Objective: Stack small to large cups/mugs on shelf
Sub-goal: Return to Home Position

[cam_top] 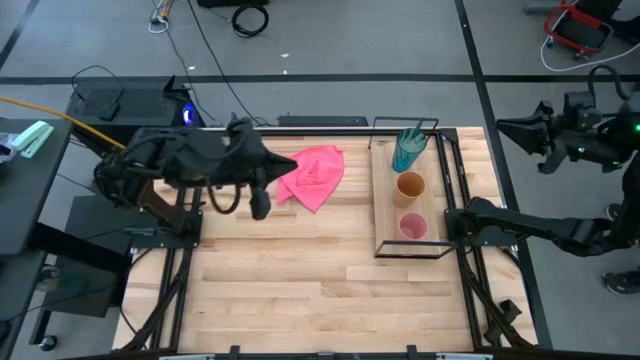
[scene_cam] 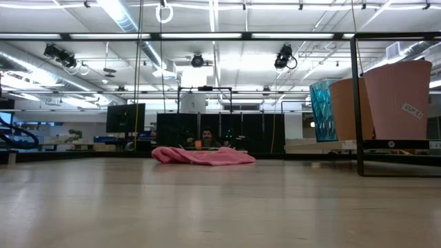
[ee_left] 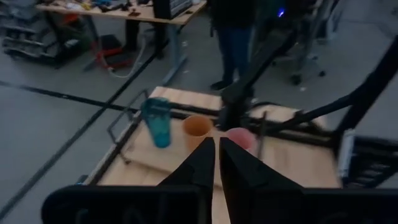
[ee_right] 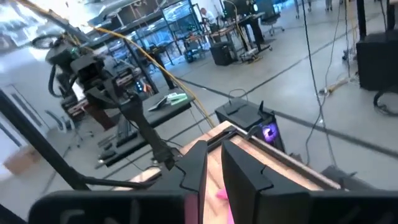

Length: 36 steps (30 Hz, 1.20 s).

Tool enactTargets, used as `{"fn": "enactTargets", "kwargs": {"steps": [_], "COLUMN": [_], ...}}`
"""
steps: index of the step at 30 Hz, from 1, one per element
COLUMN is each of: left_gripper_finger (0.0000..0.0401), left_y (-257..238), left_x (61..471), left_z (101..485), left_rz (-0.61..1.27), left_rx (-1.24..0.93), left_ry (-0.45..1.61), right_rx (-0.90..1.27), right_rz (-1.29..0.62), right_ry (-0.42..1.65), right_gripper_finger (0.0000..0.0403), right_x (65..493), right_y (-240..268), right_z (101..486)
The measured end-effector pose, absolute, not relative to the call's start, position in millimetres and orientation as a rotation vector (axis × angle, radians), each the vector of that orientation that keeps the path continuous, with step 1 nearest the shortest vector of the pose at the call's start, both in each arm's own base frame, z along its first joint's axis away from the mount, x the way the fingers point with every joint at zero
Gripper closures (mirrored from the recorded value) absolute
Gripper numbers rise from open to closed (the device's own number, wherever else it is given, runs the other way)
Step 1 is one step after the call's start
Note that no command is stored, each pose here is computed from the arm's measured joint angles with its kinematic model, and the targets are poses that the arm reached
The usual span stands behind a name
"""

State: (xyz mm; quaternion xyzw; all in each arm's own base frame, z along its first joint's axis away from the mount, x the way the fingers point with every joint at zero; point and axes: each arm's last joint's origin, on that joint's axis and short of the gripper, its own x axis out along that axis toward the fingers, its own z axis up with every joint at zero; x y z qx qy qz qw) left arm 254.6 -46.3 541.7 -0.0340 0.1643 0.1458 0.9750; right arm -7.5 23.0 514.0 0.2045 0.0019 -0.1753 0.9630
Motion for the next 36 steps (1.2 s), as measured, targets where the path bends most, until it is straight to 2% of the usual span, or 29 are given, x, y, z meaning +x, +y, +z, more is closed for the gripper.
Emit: {"fn": "enactTargets", "kwargs": {"steps": [8,18,25,28,32,36], "left_gripper_finger": [0.0374,0.0369,0.0369,0.0374,0.0378,0.0373], "left_y": [-69.3,-72.0,-67.6,-70.3,-83.3,-93.8], "left_x": [233.5,211.6,204.6,209.8,236.3,256.1], "left_z": [548.4,556.7,558.2,556.6,547.8,545.5], "left_rz": [0.286,0.491,0.544,0.526,0.476,0.401], "left_rx": [-0.099,0.026,0.019,0.013,0.042,0.040], "left_ry": [0.285,0.222,0.212,0.216,0.237,0.212], "right_rx": [0.294,0.028,-0.018,0.032,0.061,0.065], "right_rz": [-0.208,-0.192,-0.271,-0.219,-0.098,-0.085], "right_ry": [-0.025,-0.222,-0.278,-0.285,-0.250,-0.255], "right_gripper_finger": [0.0346,0.0346,0.0346,0.0346,0.0346,0.0346], "right_x": [-12.1,-30.7,-46.4,-48.9,-44.6,-41.0], "right_y": [32.2,49.5,61.4,65.5,69.8,71.5], "right_z": [518.3,534.0,530.6,529.5,527.6,528.6]}}
